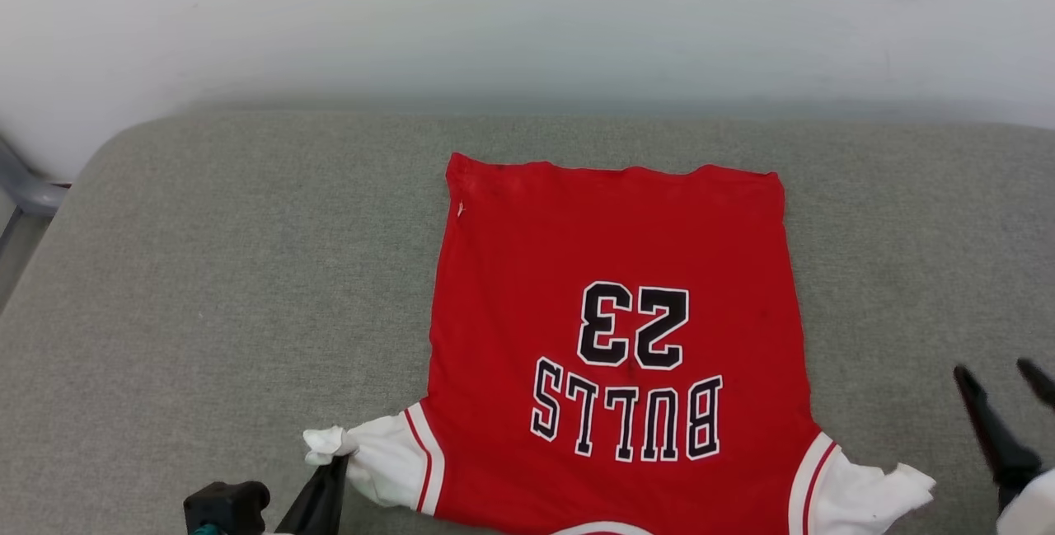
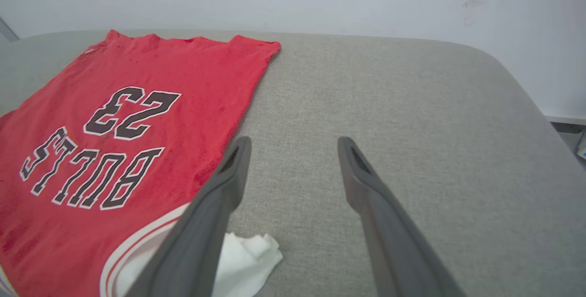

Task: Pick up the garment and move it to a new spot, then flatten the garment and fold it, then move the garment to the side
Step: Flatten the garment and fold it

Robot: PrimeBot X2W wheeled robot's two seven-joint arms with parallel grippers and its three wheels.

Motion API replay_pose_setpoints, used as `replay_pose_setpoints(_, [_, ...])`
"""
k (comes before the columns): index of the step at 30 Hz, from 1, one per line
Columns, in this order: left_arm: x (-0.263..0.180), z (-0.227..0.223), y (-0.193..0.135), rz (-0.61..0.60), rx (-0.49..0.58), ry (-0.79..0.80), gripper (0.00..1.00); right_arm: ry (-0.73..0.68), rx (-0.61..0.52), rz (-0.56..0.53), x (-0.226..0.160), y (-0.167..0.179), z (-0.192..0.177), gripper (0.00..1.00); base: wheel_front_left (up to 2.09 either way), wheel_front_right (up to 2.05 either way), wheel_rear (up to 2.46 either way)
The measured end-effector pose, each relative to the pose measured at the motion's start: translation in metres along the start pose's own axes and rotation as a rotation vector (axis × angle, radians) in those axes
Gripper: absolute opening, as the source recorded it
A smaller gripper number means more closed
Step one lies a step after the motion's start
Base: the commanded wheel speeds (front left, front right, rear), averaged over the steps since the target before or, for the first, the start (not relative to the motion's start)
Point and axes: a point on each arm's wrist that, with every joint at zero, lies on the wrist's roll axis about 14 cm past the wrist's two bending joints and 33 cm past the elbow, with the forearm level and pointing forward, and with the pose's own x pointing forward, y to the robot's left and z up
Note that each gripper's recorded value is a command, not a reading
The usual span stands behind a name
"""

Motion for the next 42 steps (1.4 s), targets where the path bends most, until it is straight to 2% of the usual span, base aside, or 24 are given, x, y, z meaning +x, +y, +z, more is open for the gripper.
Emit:
replay_pose_setpoints(4, [0.008,0.01,-0.006,-0.015,0.02,-0.03,0.0,-0.142,-0.059,0.002,0.025,-0.005,0.06,1.0,0.0,0.0,0.0])
replay_pose_setpoints(9, [0.022,0.023,-0.016,-0.041,0.031,-0.063,0.0,-0.219,-0.148,0.032,0.066,-0.001,0.122,1.0,0.0,0.0,0.0])
replay_pose_setpoints(11, [0.029,0.025,-0.019,-0.052,0.034,-0.07,0.0,-0.22,-0.185,0.052,0.086,0.006,0.14,1.0,0.0,0.0,0.0])
replay_pose_setpoints(15, [0.042,0.025,-0.022,-0.058,0.038,-0.072,0.0,-0.127,-0.228,0.113,0.128,0.025,0.149,1.0,0.0,0.0,0.0])
replay_pose_setpoints(16, [0.049,0.023,-0.022,-0.053,0.033,-0.073,0.0,0.025,-0.236,0.145,0.159,0.034,0.133,1.0,0.0,0.0,0.0])
replay_pose_setpoints(18, [0.053,0.022,-0.021,-0.045,0.027,-0.073,0.0,0.124,-0.291,0.157,0.176,0.037,0.122,1.0,0.0,0.0,0.0])
replay_pose_setpoints(26, [0.07,0.013,-0.014,-0.022,0.021,-0.06,0.0,0.54,-0.305,0.183,0.224,0.042,0.057,1.0,0.0,0.0,0.0])
replay_pose_setpoints(32, [0.083,0.007,-0.012,-0.016,0.018,-0.053,0.0,0.703,-0.301,0.17,0.251,0.041,0.026,1.0,0.0,0.0,0.0])
replay_pose_setpoints(36, [0.091,0.001,-0.008,-0.005,0.02,-0.039,0.0,0.756,-0.29,0.166,0.268,0.042,0.006,1.0,0.0,0.0,0.0])
replay_pose_setpoints(42, [0.099,-0.008,-0.001,0.009,0.023,-0.02,0.0,0.866,-0.289,0.184,0.274,0.047,-0.04,1.0,0.0,0.0,0.0])
